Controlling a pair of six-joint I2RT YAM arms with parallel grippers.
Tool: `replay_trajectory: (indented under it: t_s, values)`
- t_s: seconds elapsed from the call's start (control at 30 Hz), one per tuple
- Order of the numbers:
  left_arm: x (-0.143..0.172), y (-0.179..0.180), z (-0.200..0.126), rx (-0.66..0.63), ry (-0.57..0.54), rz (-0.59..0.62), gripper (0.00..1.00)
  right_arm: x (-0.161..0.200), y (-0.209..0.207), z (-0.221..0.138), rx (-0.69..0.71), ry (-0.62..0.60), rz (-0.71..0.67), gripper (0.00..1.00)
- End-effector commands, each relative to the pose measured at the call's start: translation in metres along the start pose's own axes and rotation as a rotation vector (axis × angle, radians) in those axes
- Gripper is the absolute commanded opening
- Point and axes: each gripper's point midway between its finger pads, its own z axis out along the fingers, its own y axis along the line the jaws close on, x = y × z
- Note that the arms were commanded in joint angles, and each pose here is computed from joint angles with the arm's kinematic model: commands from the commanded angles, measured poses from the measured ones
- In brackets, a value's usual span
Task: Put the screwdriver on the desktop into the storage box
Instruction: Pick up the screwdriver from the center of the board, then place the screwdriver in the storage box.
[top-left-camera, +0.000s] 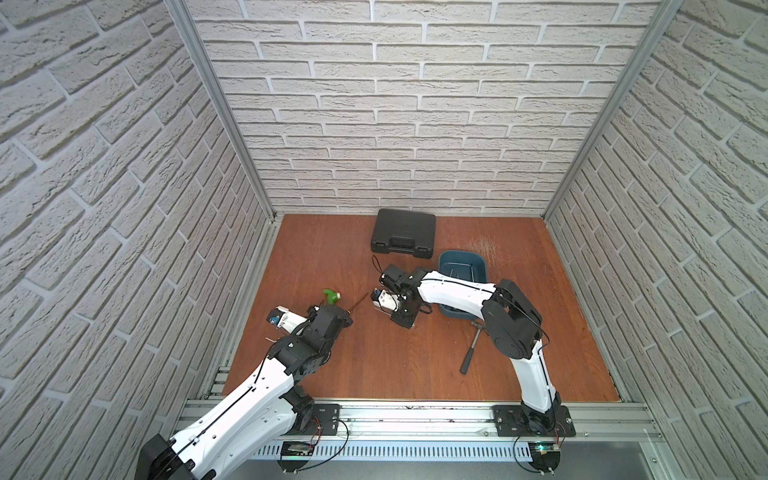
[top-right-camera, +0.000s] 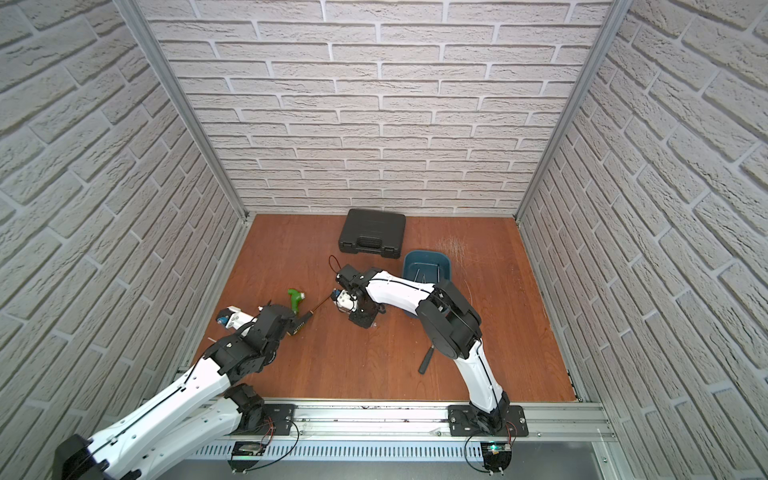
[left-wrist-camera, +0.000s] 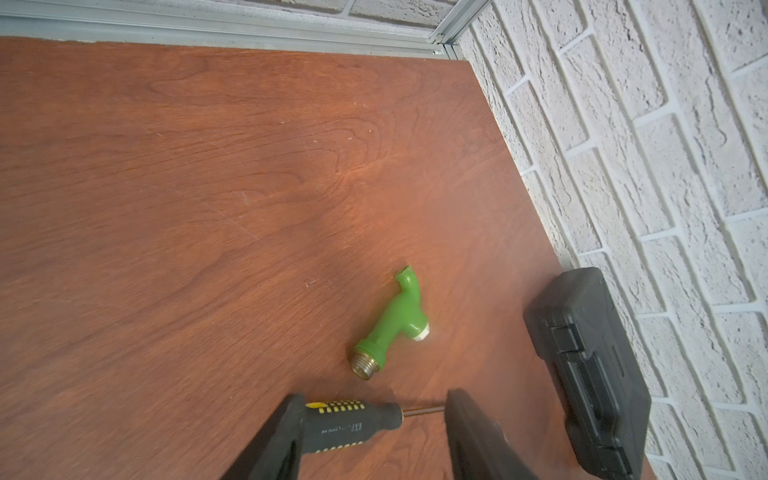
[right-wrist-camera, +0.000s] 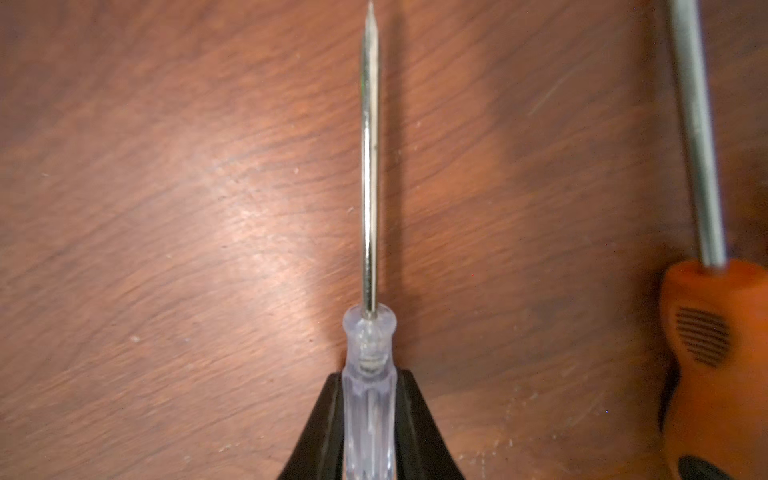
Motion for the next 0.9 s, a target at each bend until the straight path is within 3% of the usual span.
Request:
replay_trajectory:
  t_s: [0.0,0.23,0.43,0.67,0.87]
  values:
    - [-0.003,0.005,0.001,-0.021,-0.021,0.017,0.58,-0.022,0.010,-0.054,-0.023,-0.166,0.058,0.02]
    - [-0.007,-0.001,-0.001,-0.027,-0.031,0.066,0.58,-0.018,-0.010,-0.100,0.069,-0.269,0.197,0.02]
    - [-0.007,-0.006,-0.001,-0.035,-0.029,0.109,0.58,0.016,-0.063,-0.129,0.215,-0.322,0.576,0.02]
    - [-0.006,-0.007,0.000,-0.038,-0.025,0.117,0.58,0.087,-0.114,-0.122,0.295,-0.258,1.043,0.02]
    - [-0.007,-0.006,-0.001,-0.037,-0.026,0.116,0.58,0.114,-0.132,-0.108,0.272,-0.216,1.211,0.02]
